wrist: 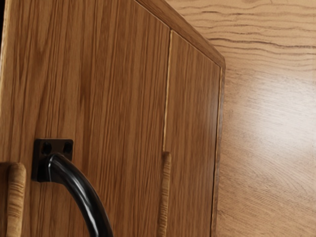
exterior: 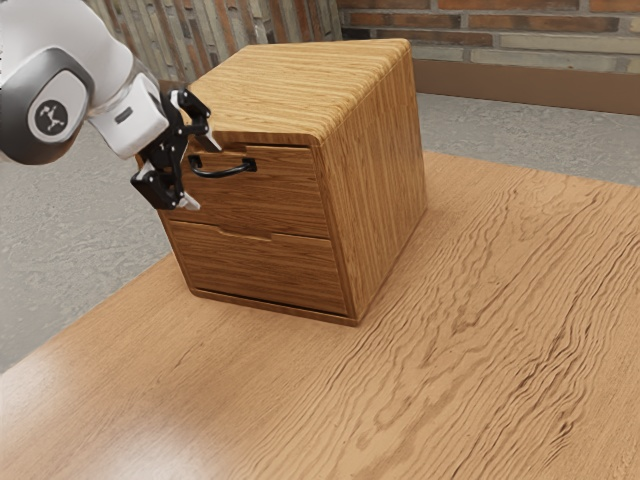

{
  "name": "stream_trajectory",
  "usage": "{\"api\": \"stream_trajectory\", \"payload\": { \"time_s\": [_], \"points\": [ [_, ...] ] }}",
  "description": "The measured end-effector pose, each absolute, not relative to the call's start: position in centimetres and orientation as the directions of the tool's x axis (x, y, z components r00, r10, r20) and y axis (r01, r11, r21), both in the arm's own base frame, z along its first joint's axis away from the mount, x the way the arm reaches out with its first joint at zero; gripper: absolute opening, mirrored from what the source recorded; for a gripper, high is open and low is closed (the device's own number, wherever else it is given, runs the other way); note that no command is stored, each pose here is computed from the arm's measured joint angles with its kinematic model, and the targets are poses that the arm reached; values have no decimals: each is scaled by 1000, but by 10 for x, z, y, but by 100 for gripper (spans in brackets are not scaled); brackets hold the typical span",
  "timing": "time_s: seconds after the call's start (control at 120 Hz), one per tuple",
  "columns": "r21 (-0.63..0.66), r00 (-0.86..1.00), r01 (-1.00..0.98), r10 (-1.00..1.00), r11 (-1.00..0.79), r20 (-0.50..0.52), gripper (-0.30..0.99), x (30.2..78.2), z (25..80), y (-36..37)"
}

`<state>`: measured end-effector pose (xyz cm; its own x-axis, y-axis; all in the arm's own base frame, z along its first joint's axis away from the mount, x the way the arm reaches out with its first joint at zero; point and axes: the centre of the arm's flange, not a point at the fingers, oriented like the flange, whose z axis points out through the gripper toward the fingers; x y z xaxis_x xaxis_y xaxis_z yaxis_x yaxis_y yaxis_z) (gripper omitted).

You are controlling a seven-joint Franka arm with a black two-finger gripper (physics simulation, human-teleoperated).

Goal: Pull the drawer handle with one arm to open the drawer

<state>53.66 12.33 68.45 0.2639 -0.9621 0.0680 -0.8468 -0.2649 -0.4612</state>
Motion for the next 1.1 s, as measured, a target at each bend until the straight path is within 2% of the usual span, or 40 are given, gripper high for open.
{"api": "stream_trajectory", "payload": {
  "time_s": [0.358,1.1],
  "points": [
    [-438,265,-856,-960,-275,85,69,532,661,126],
    [-475,274,-831,-956,-288,100,69,531,662,134]
  ]
}}
